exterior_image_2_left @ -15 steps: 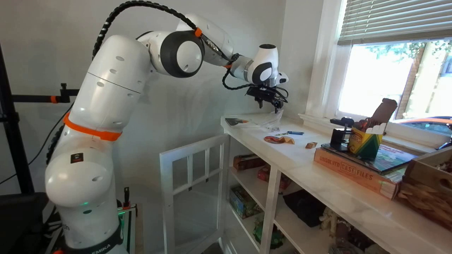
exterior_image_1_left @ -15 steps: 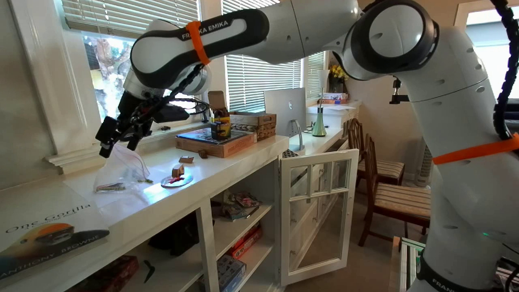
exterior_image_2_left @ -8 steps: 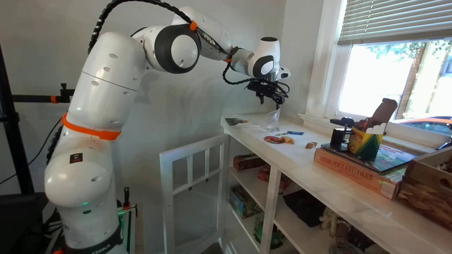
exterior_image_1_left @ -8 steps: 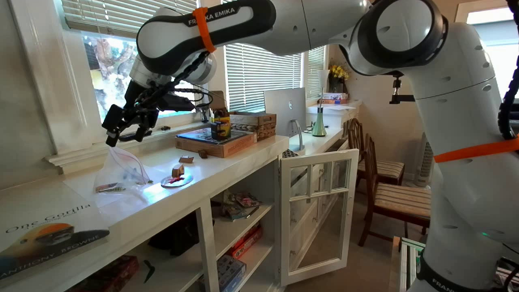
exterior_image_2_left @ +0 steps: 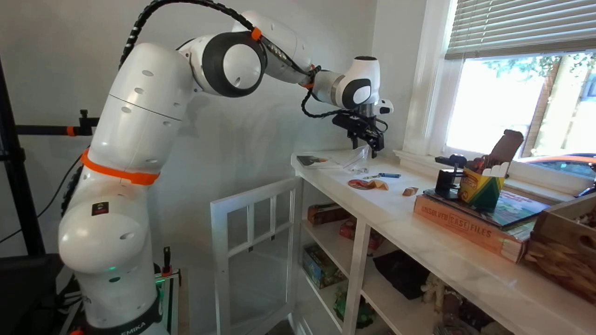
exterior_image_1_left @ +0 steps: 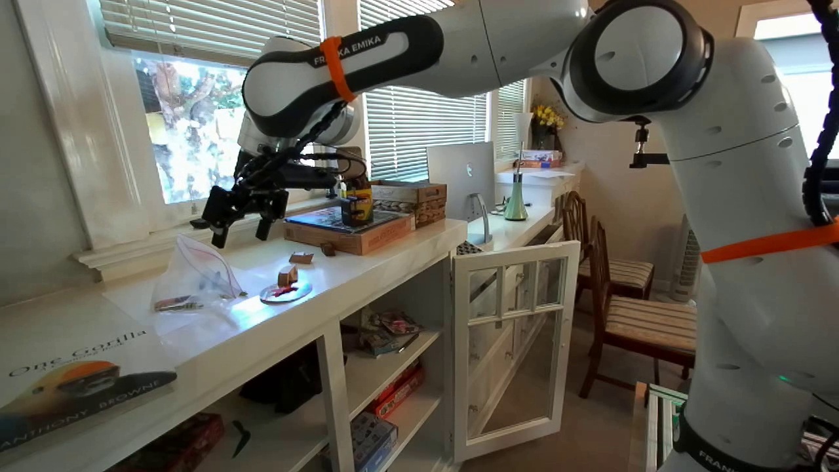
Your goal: Put the crayons inside the plastic
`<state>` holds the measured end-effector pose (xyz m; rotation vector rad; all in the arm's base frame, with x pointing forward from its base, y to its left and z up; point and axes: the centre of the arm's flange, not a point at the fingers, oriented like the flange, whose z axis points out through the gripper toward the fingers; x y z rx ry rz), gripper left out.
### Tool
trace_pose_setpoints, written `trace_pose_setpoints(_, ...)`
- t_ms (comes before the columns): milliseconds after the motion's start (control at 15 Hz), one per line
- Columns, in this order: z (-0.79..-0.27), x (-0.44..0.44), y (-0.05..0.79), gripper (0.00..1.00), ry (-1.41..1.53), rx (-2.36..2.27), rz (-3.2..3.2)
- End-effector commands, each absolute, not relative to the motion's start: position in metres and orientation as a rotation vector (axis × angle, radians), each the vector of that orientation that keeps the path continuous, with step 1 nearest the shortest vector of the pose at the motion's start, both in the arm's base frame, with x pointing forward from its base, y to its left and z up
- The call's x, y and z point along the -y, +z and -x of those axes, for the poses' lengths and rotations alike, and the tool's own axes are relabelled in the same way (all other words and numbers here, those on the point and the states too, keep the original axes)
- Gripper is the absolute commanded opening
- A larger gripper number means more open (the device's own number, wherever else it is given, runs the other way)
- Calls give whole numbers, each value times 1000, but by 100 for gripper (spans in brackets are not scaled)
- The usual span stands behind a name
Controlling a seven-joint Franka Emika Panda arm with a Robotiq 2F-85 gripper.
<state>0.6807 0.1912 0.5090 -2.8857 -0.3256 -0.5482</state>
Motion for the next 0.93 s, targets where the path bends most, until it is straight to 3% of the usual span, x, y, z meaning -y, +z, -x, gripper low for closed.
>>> trace_pose_setpoints(0, -680, -188, 485, 100, -516, 235, 2959)
trace_pose_setpoints(867, -700, -196, 436, 100, -658, 181, 3022)
